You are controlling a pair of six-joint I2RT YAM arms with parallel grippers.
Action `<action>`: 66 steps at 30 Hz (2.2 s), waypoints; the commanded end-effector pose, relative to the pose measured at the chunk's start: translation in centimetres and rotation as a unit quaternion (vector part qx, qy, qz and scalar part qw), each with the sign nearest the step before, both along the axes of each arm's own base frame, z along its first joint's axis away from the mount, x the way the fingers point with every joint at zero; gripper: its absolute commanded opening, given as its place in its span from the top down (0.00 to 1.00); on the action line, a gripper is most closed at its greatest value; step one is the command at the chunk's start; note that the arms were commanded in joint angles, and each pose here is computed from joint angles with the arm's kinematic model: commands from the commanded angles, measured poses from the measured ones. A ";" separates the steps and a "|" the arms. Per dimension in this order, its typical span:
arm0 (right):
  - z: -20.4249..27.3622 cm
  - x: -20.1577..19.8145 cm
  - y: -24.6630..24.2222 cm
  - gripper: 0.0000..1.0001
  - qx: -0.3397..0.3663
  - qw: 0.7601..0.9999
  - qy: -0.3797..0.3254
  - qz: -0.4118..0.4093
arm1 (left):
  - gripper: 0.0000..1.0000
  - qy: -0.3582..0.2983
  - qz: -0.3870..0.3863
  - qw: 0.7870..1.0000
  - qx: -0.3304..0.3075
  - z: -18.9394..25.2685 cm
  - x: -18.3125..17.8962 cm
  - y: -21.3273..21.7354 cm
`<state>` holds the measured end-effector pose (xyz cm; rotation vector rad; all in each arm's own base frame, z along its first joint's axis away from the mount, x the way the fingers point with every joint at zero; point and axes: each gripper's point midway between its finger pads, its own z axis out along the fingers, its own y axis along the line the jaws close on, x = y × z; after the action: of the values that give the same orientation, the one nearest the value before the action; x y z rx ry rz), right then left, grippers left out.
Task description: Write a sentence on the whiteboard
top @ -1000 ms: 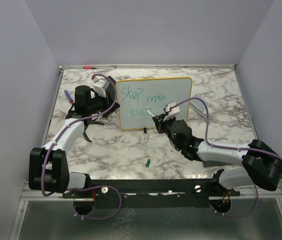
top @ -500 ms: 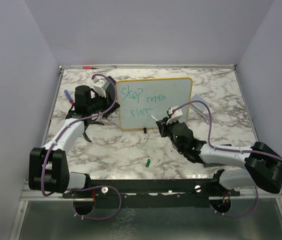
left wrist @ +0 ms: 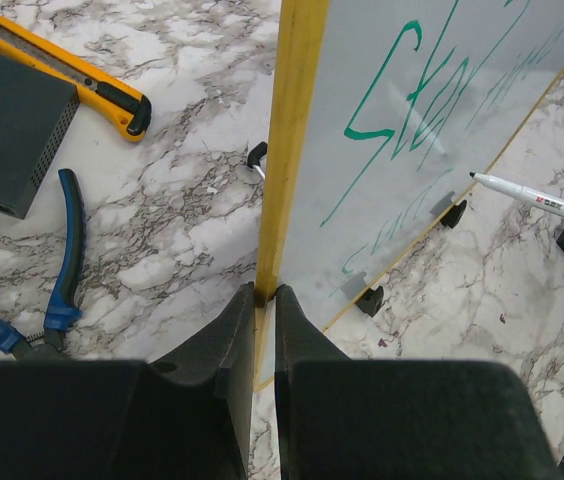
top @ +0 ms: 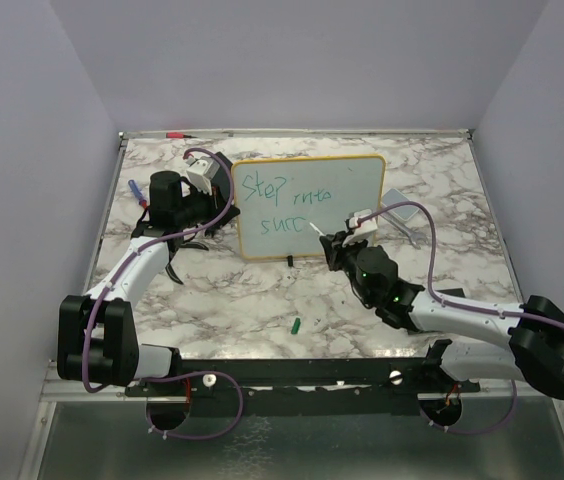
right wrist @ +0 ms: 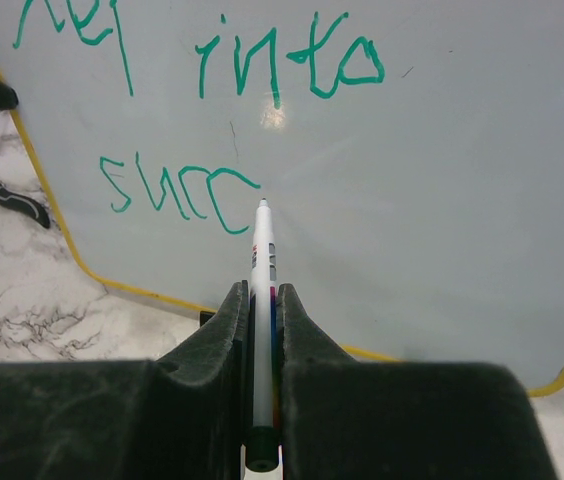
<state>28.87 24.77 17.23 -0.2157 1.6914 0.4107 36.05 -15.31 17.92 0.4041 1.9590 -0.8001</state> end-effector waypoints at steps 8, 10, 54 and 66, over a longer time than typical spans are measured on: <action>-1.5 0.9 -1.1 0.99 -0.024 0.999 0.006 -0.042 | 1.00 -0.027 0.001 1.000 -0.002 1.4 0.1 0.0; -1.6 1.0 -1.4 0.99 -0.024 0.998 0.009 -0.050 | 1.00 -0.026 0.001 1.000 -0.002 1.4 0.1 0.0; -4.1 0.4 -1.3 0.99 -0.044 0.997 0.044 -0.040 | 1.00 -0.027 -0.001 1.000 -0.002 1.5 0.0 -0.1; -3.3 0.8 -3.4 0.99 -0.050 0.994 0.037 -0.095 | 1.00 -0.028 0.000 1.000 -0.002 1.5 0.0 0.0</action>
<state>29.34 24.09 14.61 -0.1809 1.7691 0.3312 36.06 -15.29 17.92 0.4033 1.9592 -0.7990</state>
